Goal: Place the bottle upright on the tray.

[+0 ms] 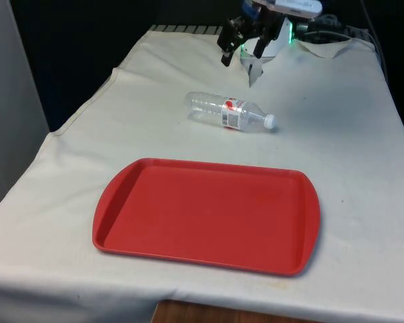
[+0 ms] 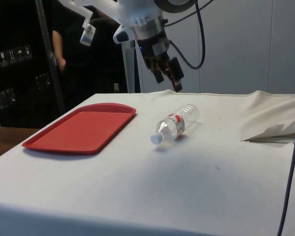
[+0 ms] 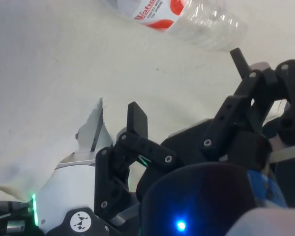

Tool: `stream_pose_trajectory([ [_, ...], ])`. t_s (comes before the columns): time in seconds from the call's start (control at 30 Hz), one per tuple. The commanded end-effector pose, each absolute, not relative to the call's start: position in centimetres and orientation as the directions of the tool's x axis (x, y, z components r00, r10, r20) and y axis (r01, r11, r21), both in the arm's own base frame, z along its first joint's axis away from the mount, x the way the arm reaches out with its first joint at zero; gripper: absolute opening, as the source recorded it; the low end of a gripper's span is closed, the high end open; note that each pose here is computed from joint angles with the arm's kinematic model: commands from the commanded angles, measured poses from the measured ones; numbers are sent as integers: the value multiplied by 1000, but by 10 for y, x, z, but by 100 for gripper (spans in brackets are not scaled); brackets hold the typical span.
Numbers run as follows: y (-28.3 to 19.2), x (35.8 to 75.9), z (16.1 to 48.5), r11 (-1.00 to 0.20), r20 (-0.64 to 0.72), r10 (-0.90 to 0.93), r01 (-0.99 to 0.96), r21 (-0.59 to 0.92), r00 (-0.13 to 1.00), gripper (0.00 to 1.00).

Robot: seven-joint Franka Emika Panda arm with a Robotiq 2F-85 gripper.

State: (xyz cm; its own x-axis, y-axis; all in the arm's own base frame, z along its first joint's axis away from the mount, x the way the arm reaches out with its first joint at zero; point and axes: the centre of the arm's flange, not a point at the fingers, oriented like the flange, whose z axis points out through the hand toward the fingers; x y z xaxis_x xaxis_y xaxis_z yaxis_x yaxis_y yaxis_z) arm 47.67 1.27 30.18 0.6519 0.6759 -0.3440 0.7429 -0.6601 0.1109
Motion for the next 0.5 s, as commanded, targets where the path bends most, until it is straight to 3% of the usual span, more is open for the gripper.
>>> stream_pose_trajectory([
  [0.0,14,479,299,-650,-350,682,752,115,643,100],
  [0.47,16,483,281,-607,-393,703,788,104,593,100],
])
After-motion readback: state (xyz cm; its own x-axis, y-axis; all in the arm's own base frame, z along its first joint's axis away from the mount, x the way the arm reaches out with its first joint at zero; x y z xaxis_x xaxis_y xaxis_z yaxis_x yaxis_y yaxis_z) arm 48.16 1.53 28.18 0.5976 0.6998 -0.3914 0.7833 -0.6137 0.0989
